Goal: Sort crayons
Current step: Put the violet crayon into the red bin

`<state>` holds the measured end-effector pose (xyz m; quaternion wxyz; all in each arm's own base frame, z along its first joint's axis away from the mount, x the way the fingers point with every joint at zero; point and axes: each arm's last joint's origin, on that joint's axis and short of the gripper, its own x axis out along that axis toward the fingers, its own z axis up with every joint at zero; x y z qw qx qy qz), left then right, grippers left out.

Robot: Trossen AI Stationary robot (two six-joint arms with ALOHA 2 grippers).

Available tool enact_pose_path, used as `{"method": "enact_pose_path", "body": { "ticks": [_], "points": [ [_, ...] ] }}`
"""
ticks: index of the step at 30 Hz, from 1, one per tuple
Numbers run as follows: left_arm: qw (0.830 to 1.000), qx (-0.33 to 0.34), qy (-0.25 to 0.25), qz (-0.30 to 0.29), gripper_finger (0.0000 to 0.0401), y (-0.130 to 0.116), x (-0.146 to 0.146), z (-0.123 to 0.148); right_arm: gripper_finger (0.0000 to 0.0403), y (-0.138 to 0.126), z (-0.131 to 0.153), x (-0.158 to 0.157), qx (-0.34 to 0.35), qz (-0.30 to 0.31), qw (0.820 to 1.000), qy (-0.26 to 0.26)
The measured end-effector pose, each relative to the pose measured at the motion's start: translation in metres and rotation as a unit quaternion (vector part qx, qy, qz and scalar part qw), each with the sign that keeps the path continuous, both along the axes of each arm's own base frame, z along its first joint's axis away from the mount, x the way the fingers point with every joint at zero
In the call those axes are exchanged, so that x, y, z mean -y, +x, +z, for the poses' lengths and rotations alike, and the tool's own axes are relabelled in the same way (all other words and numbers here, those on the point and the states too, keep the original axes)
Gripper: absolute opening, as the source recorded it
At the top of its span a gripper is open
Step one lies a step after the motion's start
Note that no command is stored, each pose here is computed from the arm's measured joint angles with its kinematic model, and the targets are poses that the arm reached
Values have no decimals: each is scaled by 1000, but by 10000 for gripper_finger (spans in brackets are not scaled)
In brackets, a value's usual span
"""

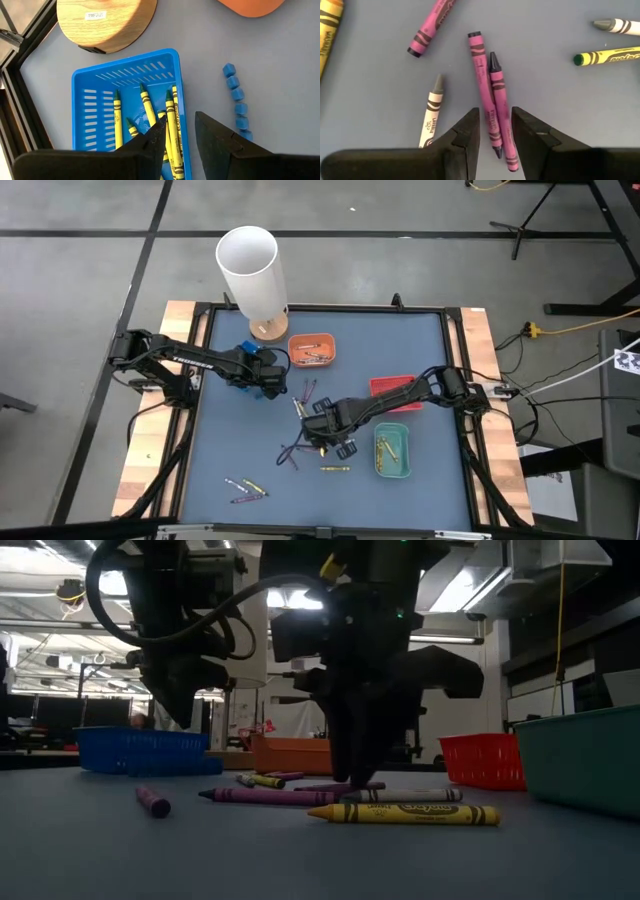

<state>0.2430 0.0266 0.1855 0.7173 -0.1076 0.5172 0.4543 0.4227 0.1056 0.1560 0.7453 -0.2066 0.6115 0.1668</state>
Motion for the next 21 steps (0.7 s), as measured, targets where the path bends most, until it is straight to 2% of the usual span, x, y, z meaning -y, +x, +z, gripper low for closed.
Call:
{"method": "enact_pose_path", "body": {
  "ticks": [5, 21],
  "points": [
    [1000, 0, 0, 0, 88, 0, 0, 0, 113, 0, 0, -1, -4, 3, 1000, 13],
    [1000, 0, 0, 0, 88, 0, 0, 0, 113, -4, -1, -3, -19, 6, 1000, 9]
  ]
}}
